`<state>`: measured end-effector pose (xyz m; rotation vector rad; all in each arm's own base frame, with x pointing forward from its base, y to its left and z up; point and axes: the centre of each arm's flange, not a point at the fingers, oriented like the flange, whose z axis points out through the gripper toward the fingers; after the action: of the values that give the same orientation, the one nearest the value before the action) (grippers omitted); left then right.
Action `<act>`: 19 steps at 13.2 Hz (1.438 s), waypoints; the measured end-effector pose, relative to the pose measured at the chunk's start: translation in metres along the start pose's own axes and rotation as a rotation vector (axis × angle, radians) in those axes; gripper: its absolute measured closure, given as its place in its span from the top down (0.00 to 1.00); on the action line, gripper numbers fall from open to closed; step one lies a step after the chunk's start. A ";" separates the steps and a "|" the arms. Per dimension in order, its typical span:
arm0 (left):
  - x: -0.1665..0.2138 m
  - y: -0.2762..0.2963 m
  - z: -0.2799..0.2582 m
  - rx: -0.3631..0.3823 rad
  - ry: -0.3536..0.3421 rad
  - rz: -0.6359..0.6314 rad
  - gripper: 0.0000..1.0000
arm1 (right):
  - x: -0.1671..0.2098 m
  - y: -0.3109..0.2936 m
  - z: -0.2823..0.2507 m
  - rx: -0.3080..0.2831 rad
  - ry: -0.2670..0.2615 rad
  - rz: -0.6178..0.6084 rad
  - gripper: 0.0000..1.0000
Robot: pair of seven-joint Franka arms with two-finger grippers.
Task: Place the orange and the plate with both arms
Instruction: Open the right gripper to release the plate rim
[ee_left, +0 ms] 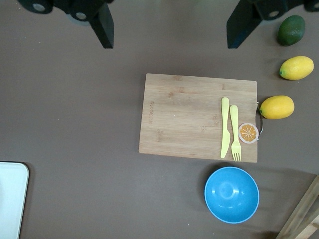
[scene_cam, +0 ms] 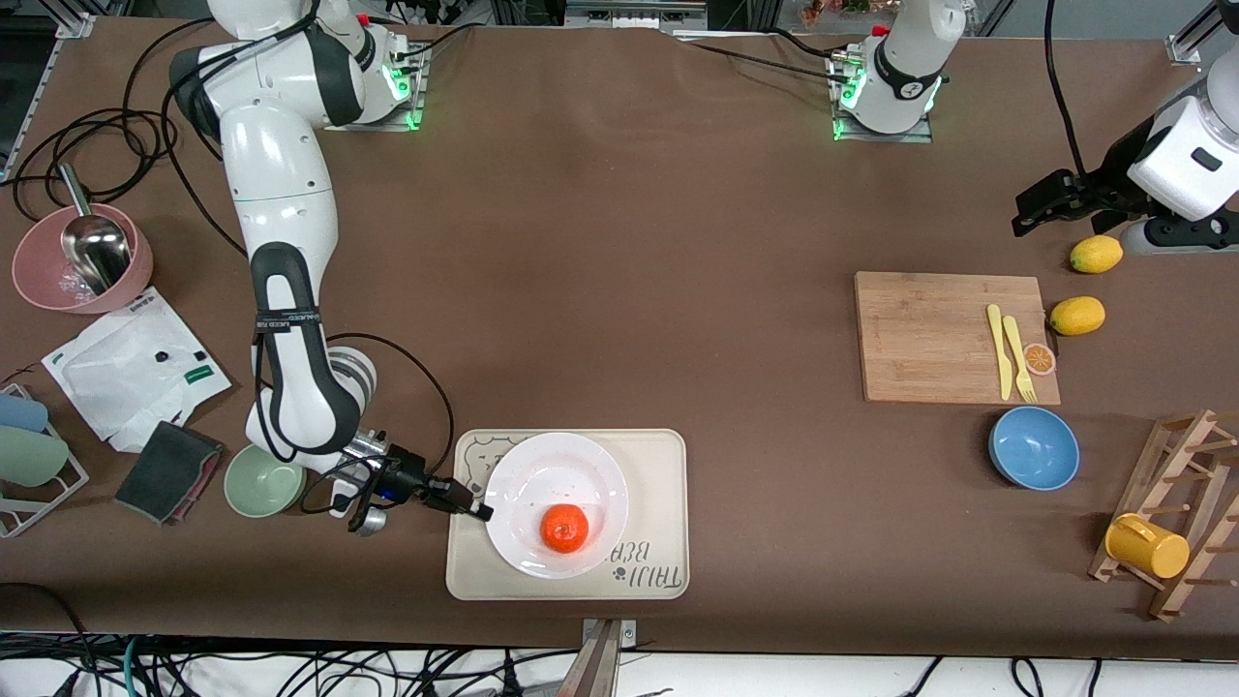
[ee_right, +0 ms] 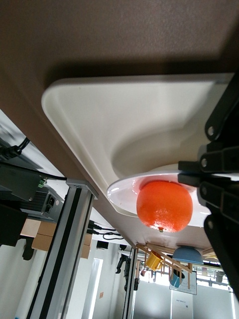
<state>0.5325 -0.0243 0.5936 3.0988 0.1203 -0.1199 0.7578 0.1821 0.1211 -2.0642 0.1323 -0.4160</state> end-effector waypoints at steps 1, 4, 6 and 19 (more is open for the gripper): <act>0.000 0.000 0.000 0.000 0.000 0.000 1.00 | 0.000 0.000 0.000 0.000 0.000 0.002 0.08; 0.000 0.000 0.000 0.000 0.000 0.000 1.00 | 0.003 -0.002 -0.001 0.003 0.004 0.002 0.42; 0.000 0.000 0.000 0.000 0.000 0.000 1.00 | 0.005 -0.007 -0.001 0.008 0.005 -0.002 0.65; 0.000 0.000 0.000 0.000 0.000 0.001 1.00 | 0.032 -0.077 -0.025 -0.209 -0.200 -0.162 1.00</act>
<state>0.5325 -0.0246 0.5936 3.0989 0.1194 -0.1201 0.7733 0.1927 0.2061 -2.3188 -0.1173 -0.3012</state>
